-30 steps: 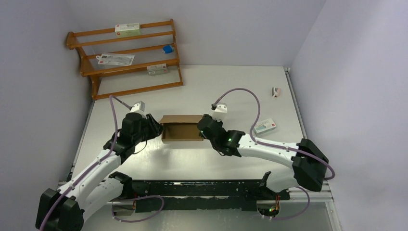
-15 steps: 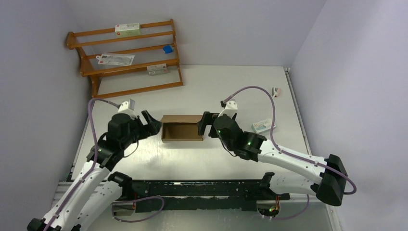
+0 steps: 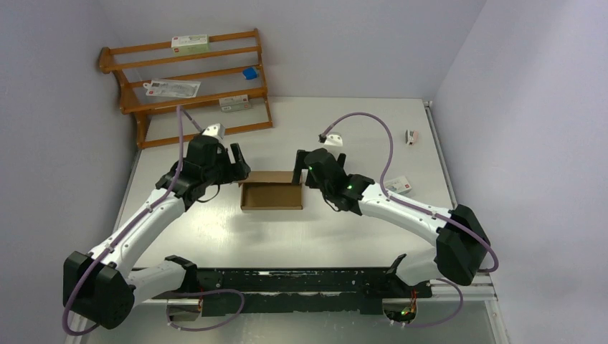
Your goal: Fold the paper box
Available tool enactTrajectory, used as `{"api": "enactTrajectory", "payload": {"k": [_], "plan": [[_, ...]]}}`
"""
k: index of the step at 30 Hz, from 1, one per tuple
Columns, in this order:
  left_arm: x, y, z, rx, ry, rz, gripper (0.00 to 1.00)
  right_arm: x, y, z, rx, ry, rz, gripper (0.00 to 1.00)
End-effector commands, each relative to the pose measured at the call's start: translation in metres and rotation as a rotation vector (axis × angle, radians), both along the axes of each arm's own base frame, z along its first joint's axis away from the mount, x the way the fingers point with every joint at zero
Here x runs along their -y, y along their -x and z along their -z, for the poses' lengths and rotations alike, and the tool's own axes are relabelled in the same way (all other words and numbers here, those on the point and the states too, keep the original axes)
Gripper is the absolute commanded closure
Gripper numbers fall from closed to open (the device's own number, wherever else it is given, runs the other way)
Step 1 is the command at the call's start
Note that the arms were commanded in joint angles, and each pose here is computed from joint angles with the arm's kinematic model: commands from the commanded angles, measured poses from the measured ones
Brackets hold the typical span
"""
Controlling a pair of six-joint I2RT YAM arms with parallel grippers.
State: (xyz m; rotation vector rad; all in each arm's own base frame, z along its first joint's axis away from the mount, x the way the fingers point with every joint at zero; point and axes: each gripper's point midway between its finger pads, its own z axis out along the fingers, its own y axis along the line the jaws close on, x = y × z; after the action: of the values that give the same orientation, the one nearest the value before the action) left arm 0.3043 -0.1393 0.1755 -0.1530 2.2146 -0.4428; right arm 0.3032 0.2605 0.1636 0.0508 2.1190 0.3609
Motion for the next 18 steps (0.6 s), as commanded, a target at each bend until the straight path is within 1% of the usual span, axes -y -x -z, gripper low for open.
{"api": "enactTrajectory", "payload": {"k": [1,6,12,18], "plan": [[0.010,0.010,0.023,-0.034,0.017,0.080,0.21,-0.005,0.009,0.020,-0.059,0.006,-0.047,0.01],[0.007,0.031,0.060,-0.108,0.017,0.090,0.25,-0.002,0.026,0.050,-0.117,-0.002,-0.090,0.03],[0.006,0.047,0.083,-0.144,0.060,0.077,0.29,-0.003,0.035,0.072,-0.158,-0.003,-0.113,0.05],[0.006,0.063,0.109,-0.196,0.083,0.075,0.36,-0.003,0.041,0.089,-0.165,-0.005,-0.141,0.07]]}}
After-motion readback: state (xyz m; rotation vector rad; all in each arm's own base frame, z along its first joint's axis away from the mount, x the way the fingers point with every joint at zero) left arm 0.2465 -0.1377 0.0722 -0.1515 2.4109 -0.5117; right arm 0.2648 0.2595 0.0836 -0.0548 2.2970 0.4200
